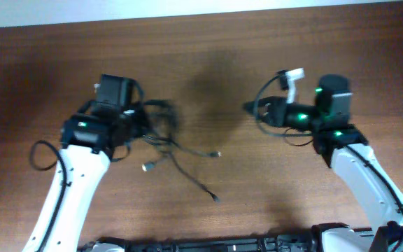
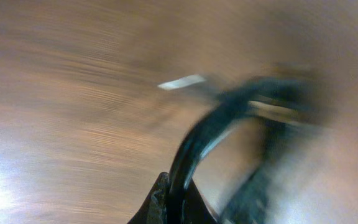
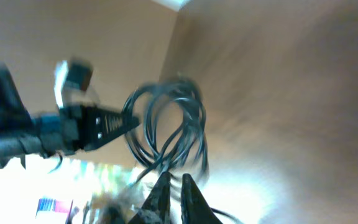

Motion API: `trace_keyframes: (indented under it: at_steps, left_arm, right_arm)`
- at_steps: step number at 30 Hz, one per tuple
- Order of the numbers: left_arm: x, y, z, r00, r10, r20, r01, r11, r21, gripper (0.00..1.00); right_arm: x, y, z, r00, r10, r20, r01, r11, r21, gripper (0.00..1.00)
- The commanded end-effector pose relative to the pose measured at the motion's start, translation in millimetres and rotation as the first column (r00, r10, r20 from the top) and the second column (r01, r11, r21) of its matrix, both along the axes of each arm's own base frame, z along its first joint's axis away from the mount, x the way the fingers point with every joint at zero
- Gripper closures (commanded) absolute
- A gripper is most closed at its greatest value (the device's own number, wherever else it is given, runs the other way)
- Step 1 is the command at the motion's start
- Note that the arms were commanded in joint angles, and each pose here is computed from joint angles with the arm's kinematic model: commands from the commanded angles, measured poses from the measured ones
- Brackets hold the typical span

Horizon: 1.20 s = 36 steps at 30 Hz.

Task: Untangle cables

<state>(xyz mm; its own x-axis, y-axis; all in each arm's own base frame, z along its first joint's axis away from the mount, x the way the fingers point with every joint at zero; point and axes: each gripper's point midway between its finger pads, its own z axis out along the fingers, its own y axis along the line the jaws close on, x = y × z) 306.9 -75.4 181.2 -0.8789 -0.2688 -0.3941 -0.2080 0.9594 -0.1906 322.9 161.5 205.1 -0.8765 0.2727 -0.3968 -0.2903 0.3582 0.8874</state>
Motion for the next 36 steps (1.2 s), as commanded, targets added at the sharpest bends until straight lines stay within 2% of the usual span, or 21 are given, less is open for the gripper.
trace_keyframes:
  at_steps: [1, 2, 3, 4, 5, 6, 9, 11, 14, 15, 17, 18, 20, 21, 22, 23, 25, 26, 29, 31, 36]
  left_arm:
    - [17, 45, 10, 0.951, 0.292, 0.099, -0.299, 0.953, 0.055, 1.0]
    - [22, 27, 12, 0.969, 0.227, 0.095, -0.226, 0.974, -0.019, 1.0]
    - [30, -2, 19, 0.991, 0.001, 0.137, 0.009, 0.997, -0.07, 1.0]
    - [28, -56, 39, 0.893, -0.365, 0.262, 0.412, 0.898, -0.153, 1.0]
    - [14, -91, 57, 0.732, -0.565, 0.381, 0.659, 0.729, -0.184, 1.0]
    - [3, -104, 65, 0.633, -0.638, 0.44, 0.756, 0.63, -0.174, 1.0]
    - [0, -109, 66, 0.618, -0.646, 0.448, 0.771, 0.61, -0.183, 1.0]
    - [-9, -123, 67, 0.586, -0.672, 0.453, 0.8, 0.568, -0.191, 1.0]
    - [-25, -144, 67, 0.535, -0.713, 0.453, 0.84, 0.508, -0.191, 1.0]
    - [-29, -150, 67, 0.521, -0.725, 0.45, 0.849, 0.495, -0.186, 1.0]
    - [-20, -142, 60, 0.549, -0.722, 0.421, 0.826, 0.546, -0.14, 1.0]
    - [-20, -142, 60, 0.55, -0.722, 0.419, 0.825, 0.548, -0.138, 1.0]
    - [-15, -137, 57, 0.576, -0.713, 0.401, 0.804, 0.583, -0.118, 1.0]
    - [-9, -131, 54, 0.616, -0.69, 0.381, 0.77, 0.629, -0.106, 1.0]
    - [5, -118, 50, 0.712, -0.61, 0.347, 0.674, 0.732, -0.097, 1.0]
    - [11, -110, 47, 0.775, -0.544, 0.322, 0.601, 0.793, -0.105, 1.0]
    - [12, -109, 47, 0.776, -0.542, 0.321, 0.597, 0.796, -0.101, 1.0]
    - [12, -109, 46, 0.776, -0.542, 0.321, 0.598, 0.795, -0.102, 1.0]
    - [11, -111, 46, 0.774, -0.546, 0.321, 0.603, 0.791, -0.106, 1.0]
    - [4, -119, 49, 0.757, -0.564, 0.33, 0.633, 0.76, -0.152, 1.0]
    - [-6, -132, 55, 0.727, -0.59, 0.352, 0.677, 0.702, -0.221, 1.0]
  right_arm:
    - [-5, -3, 8, 0.999, 0.032, 0.037, -0.033, 0.999, 0.017, 0.86]
    - [-6, 0, 8, 0.998, 0.042, 0.041, -0.043, 0.999, 0.015, 0.85]
    - [-8, 4, 7, 0.997, 0.053, 0.051, -0.053, 0.999, 0.005, 0.76]
    - [-10, 9, 6, 0.996, 0.068, 0.055, -0.068, 0.998, -0.002, 0.73]
    - [-13, 16, 5, 0.995, 0.087, 0.058, -0.086, 0.996, -0.007, 0.7]
    - [-18, 25, 6, 0.992, 0.114, 0.059, -0.113, 0.994, -0.007, 0.7]
    - [-22, 54, -2, 0.991, 0.114, 0.064, -0.11, 0.992, -0.068, 0.7]
    - [-10, 66, -15, 0.999, -0.013, 0.035, 0.018, 0.99, -0.143, 0.69]
    - [-1, 86, 12, 0.989, -0.058, 0.138, 0.07, 0.994, -0.088, 0.69]
    - [4, 84, 14, 0.986, -0.095, 0.134, 0.107, 0.991, -0.078, 0.75]
    - [7, 78, 16, 0.985, -0.104, 0.137, 0.115, 0.991, -0.072, 0.87]
    - [7, 78, 18, 0.985, -0.096, 0.141, 0.106, 0.992, -0.065, 0.84]
    - [-5, 85, 18, 0.992, -0.021, 0.123, 0.026, 0.999, -0.046, 0.67]
    - [-8, 84, 11, 0.996, -0.018, 0.087, 0.024, 0.998, -0.062, 0.62]
    - [-13, 82, -4, 0.999, -0.009, 0.032, 0.012, 0.995, -0.101, 0.48]
    - [-25, 77, -28, 1.0, 0.019, -0.021, -0.023, 0.984, -0.177, 0.37]
    - [-46, 90, -14, 0.987, 0.154, -0.036, -0.156, 0.984, -0.089, 0.27]
    - [-49, 93, -7, 0.984, 0.174, -0.048, -0.176, 0.983, -0.048, 0.26]
    - [-14, 90, 7, 0.999, -0.03, -0.043, 0.029, 0.999, -0.021, 0.27]
    - [5, 87, 0, 0.977, -0.21, -0.036, 0.207, 0.976, -0.07, 0.34]
    - [9, 106, 5, 0.978, -0.206, 0.003, 0.206, 0.978, -0.031, 0.46]
